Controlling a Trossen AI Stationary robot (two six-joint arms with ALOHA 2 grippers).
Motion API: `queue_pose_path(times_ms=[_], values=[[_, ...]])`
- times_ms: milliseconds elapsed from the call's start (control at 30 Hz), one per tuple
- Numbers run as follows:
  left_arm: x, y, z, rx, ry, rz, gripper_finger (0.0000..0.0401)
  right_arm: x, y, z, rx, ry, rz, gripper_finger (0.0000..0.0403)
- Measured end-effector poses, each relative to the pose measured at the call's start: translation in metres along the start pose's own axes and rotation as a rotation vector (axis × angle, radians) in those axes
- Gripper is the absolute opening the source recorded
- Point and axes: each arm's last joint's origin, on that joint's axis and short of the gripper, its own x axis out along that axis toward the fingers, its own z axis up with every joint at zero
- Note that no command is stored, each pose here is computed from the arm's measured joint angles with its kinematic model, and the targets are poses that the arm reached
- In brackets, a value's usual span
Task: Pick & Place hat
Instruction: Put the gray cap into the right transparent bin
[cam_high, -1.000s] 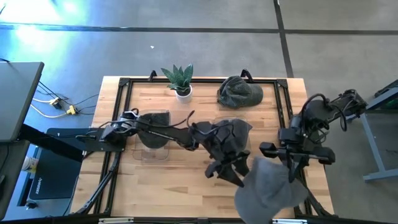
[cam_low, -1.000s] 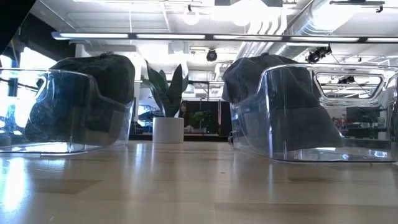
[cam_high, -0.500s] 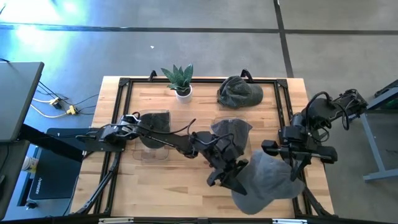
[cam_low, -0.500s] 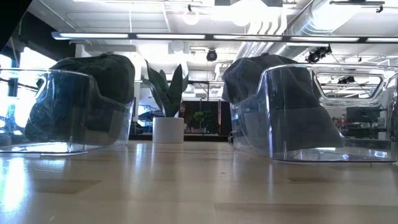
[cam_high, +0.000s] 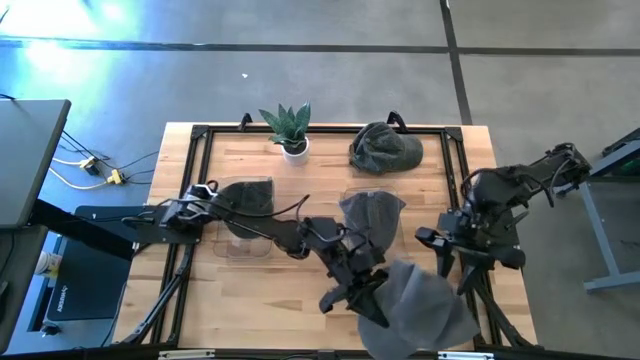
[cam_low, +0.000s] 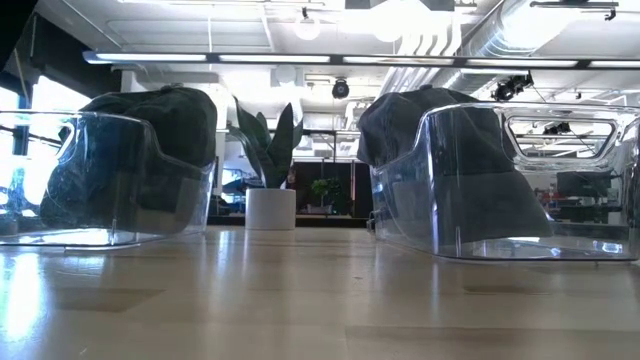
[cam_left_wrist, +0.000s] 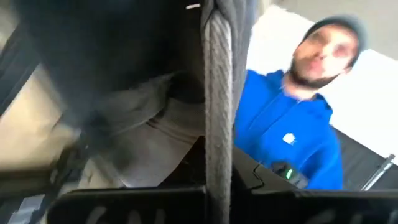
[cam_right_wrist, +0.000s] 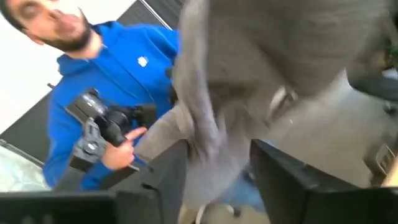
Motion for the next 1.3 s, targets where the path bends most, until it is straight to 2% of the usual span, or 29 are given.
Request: queue_pose_path(times_ms=[167, 233, 333, 467, 567, 600, 700, 833, 967, 1067, 1167, 1300], values=[[-0.004, -0.005, -0.003, 0.001, 0.090, 0.144, 0.0003, 0.002, 0.001, -0.005, -0.017, 0.029, -0.007, 0.0222], [-0.009, -0.008, -0.005, -0.023, 0.152, 0.222, 0.0002, 0.000, 0.005, -0.006, -0.050, 0.007, -0.017, 0.0227], [-0.013, -0.007, -0.007, -0.035, 0.174, 0.299, 0.0002, -0.012, 0.019, -0.010, -0.106, -0.064, -0.074, 0.0225], [-0.015, -0.015, -0.005, -0.007, 0.185, 0.333, 0.0001, -0.037, 0.036, -0.025, -0.126, -0.168, -0.250, 0.0216], [-0.016, -0.023, 0.002, 0.044, 0.155, 0.336, 0.0001, -0.050, 0.039, -0.041, -0.101, -0.180, -0.424, 0.0207], [-0.017, -0.026, 0.003, 0.056, 0.153, 0.347, 0.0001, -0.051, 0.039, -0.046, -0.075, -0.178, -0.451, 0.0205], [-0.018, -0.027, 0.005, 0.072, 0.135, 0.355, 0.0001, -0.041, 0.028, -0.062, 0.021, -0.158, -0.451, 0.0203], [-0.019, -0.026, 0.005, 0.065, 0.140, 0.375, 0.0000, -0.020, 0.012, -0.074, 0.043, -0.177, -0.365, 0.0222], [-0.019, -0.025, 0.004, 0.061, 0.137, 0.405, 0.0000, -0.010, 0.005, -0.078, -0.026, -0.233, -0.262, 0.0264], [-0.020, -0.024, 0.003, 0.054, 0.144, 0.419, 0.0000, -0.007, 0.003, -0.078, -0.066, -0.260, -0.252, 0.0288], [-0.021, -0.023, 0.004, 0.058, 0.129, 0.441, 0.0000, -0.004, 0.001, -0.077, -0.090, -0.264, -0.274, 0.0292], [-0.024, -0.019, 0.008, 0.059, 0.114, 0.462, 0.0000, 0.004, 0.006, -0.076, -0.159, -0.229, -0.244, 0.0285]])
